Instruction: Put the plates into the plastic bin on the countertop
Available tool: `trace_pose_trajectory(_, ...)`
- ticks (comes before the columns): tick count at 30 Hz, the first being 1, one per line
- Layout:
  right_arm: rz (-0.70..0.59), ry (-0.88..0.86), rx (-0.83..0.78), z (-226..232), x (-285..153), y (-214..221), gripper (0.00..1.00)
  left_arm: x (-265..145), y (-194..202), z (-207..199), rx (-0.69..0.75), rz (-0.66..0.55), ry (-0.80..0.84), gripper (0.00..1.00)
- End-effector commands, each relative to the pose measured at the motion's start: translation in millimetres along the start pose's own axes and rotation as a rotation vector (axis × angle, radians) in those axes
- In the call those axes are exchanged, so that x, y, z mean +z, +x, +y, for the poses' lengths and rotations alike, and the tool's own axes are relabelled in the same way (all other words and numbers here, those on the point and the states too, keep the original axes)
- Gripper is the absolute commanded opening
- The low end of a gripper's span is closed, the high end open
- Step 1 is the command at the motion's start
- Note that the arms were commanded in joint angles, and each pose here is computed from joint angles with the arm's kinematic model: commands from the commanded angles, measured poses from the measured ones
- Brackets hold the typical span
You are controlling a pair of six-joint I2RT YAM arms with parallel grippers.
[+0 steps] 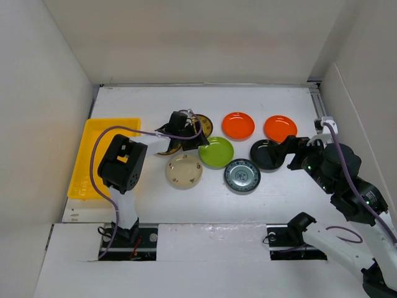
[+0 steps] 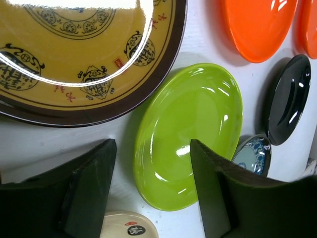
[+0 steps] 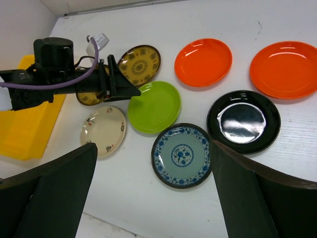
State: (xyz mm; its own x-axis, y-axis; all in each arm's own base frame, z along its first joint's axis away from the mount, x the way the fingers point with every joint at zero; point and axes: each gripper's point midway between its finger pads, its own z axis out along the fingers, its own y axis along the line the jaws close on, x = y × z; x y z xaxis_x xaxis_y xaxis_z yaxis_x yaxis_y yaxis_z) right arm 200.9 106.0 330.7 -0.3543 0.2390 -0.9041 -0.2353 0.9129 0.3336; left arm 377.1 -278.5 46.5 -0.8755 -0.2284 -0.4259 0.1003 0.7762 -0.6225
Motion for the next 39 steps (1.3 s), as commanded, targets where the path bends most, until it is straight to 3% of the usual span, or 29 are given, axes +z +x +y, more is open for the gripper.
trace_pose_trajectory(1, -0.055, 0.001, 0.019, 0.2, -6.8, -15.5, 1.00, 1.8, -10.3, -5.9, 0.008, -0.021, -0.006, 0.56)
trace_pose_trajectory(3, -0.055, 0.001, 0.019, 0.2, -6.8, -15.5, 1.00, 2.3, -5.5, -7.6, 0.011, -0.008, -0.008, 0.43)
trace_pose_trajectory(6, -0.052, -0.008, 0.028, 2.0, -6.9, -14.8, 1.00, 4.7, -4.9, -12.0, 0.017, -0.001, -0.005, 0.31)
trace_pose_trajectory(18, -0.068, -0.015, 0.032, 2.0, -13.9, -18.7, 1.00, -5.0, -12.2, -20.2, 0.012, -0.019, -0.004, 0.00)
trace_pose_trajectory(27, -0.058, -0.011, 0.039, 1.3, -14.2, -16.3, 1.00, -28.4, -33.0, -58.4, 0.038, -0.072, 0.106, 0.00)
trace_pose_trajectory(34, -0.070, -0.007, 0.041, -0.2, -18.6, -19.3, 1.00, -97.0, -79.2, -98.0, 0.026, -0.226, 0.149, 0.00)
trace_pose_trajectory(37, -0.070, -0.007, 0.041, -0.2, -18.6, -19.3, 1.00, -121.9, -107.0, -86.9, -0.033, -0.316, 0.112, 0.00)
trace_pose_trajectory(39, -0.070, -0.007, 0.041, 0.9, -17.8, -21.4, 1.00, -143.7, -122.4, -60.7, -0.100, -0.393, 0.000, 0.00)
